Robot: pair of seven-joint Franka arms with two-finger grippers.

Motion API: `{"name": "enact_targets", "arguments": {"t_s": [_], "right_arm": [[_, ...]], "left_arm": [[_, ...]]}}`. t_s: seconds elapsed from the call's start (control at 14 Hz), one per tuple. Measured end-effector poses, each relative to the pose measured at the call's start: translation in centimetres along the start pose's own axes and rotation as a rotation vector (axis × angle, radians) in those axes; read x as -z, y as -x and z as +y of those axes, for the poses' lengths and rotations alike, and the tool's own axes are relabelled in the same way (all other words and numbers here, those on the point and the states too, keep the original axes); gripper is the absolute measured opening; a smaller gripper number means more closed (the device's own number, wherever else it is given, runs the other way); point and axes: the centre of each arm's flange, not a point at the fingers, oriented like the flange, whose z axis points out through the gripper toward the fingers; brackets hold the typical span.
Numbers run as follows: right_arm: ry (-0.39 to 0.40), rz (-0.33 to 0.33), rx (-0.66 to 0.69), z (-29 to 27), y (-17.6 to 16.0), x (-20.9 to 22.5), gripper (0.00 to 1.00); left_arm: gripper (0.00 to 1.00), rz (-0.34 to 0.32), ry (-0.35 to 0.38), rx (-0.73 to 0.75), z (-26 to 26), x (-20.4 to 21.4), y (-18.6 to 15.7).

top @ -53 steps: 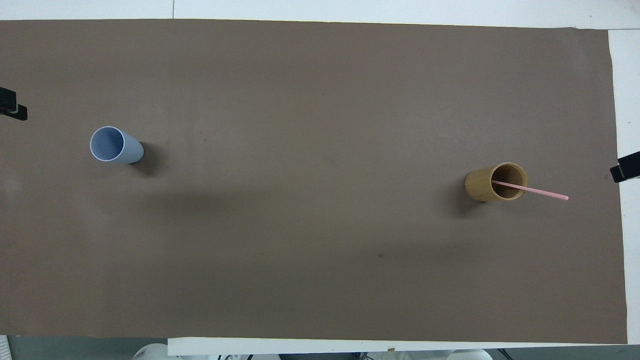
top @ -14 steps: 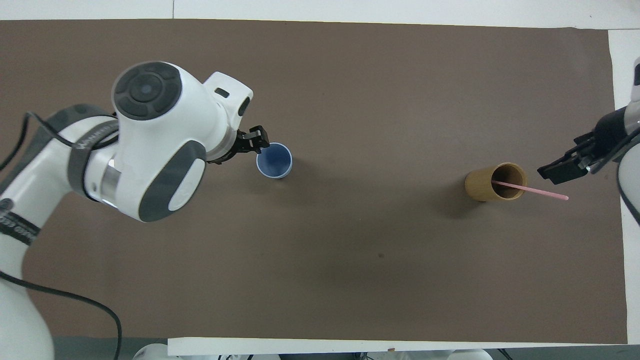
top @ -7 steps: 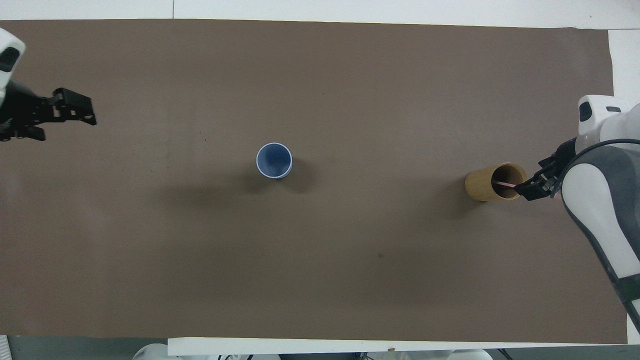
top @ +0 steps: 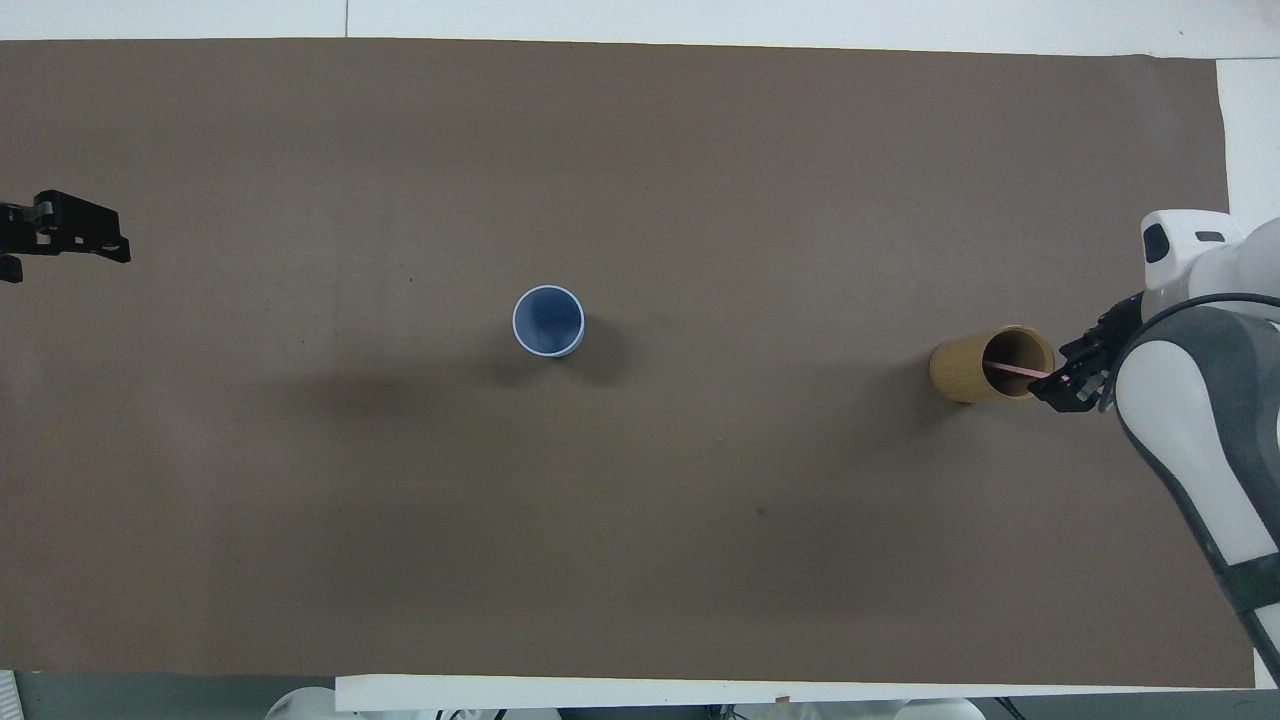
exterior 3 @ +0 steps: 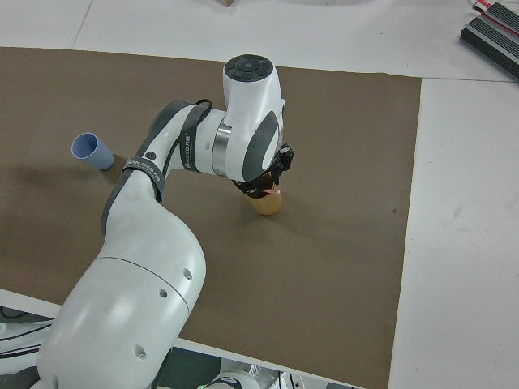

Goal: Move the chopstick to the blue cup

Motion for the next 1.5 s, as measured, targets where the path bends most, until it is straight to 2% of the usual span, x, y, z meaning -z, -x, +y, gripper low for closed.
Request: {"name": "enact_targets", "arguments": {"t_s": [0.5,0.57,0.64,0.71,0.86,1.07,1.29,1.5], "right_arm": [[-0.013,-0.004,0.000,0.9,1.6,-0.6,0.42],[-0.013,-0.004,0.000,0.9,1.6,-0.6,0.36],[-0.013,-0.005,0.000,0.9,1.6,-0.6,0.36],[-0.012,-0.005,0.001,0.8,1.7,-0.6,0.29],[-0.010,-0.004,0.001,0.8,1.7,-0.5,0.08],[-0.016,-0.010,0.004,0.7,1.7,0.1,0.08],[-0.045,-0.034,0.012,0.1,1.6,5.1,0.08],[-0.045,-0.065,0.021,-2.3,2.7,15.2,0.08]], "left_arm": [[1.00,0.001,-0.001,-0.001,-0.1,0.0,0.0],[1.00,0.006,0.000,-0.009,0.2,0.3,0.1],[1.00,0.016,0.001,-0.021,0.7,1.1,0.2],[1.00,0.026,0.003,-0.033,1.3,2.6,0.8],[1.00,0.045,0.006,-0.050,2.1,5.3,2.1],[1.00,0.052,0.008,-0.040,1.4,6.3,2.7],[1.00,0.047,0.007,-0.026,0.6,6.0,2.5],[1.00,0.047,0.007,-0.027,0.7,6.0,2.5]]}}
